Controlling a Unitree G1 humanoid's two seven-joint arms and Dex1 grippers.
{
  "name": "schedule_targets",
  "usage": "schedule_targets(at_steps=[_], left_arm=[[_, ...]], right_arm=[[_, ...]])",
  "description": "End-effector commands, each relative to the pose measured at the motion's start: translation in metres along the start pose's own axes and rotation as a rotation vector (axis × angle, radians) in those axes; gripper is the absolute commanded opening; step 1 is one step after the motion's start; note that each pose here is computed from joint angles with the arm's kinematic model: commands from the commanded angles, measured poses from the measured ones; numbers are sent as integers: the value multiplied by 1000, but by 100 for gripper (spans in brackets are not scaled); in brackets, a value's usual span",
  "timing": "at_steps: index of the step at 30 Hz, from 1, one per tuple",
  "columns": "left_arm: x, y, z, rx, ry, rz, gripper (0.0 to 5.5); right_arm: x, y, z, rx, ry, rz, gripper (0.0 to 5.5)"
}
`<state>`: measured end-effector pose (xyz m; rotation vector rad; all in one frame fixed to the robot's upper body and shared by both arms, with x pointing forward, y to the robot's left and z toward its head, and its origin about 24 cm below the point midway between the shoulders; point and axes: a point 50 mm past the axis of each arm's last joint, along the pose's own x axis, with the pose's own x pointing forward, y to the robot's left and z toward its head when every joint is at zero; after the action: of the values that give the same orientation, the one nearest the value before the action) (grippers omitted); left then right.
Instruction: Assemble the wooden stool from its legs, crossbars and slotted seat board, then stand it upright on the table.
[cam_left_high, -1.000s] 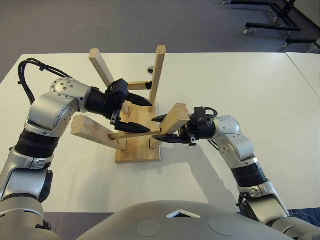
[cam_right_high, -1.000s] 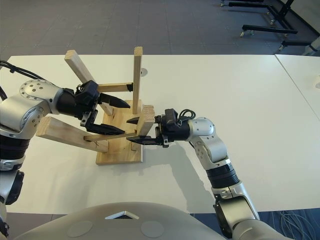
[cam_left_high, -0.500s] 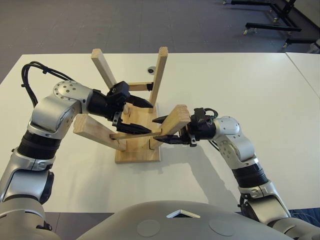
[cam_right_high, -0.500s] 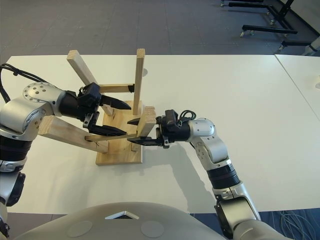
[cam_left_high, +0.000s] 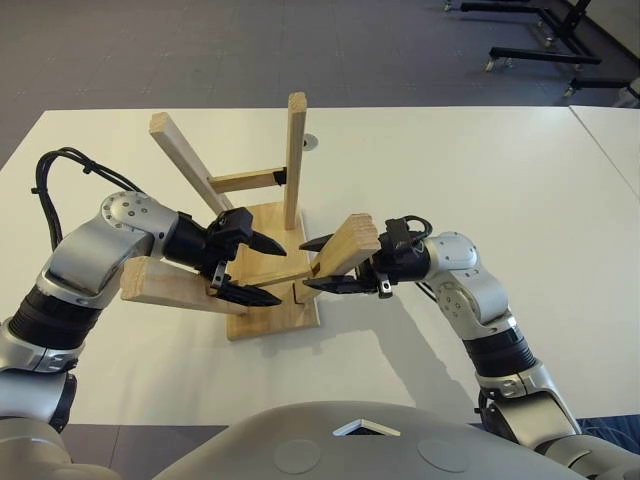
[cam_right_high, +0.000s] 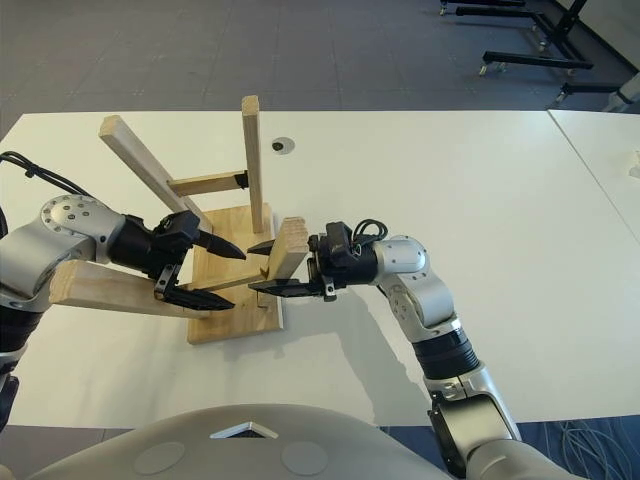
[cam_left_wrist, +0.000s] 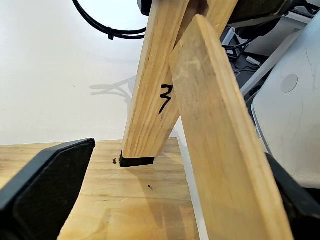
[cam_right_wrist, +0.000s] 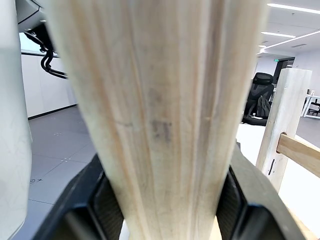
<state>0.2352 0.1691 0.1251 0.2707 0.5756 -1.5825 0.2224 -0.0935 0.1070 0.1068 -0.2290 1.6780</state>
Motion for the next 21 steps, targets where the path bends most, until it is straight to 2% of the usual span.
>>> schedule_targets(at_steps=[1,7,11,13,21], left_arm=[[3,-3,-17,-78,0,39,449],[-11,-12,40,15,-351,-52,449],[-19,-12,51,21,-437,-42,449],[-21,-12,48,6,-423,-14,449],[-7,-8,9,-45,-191,86,449]], right_arm=[[3,-2,11,-41,-22,32,206],[2,-2,11,-36,-17,28,206],[3,-2,10,-36,-18,29,206],[2,-1,10,-34,-17,30,206],[2,2,10,-25,-16,42,206]])
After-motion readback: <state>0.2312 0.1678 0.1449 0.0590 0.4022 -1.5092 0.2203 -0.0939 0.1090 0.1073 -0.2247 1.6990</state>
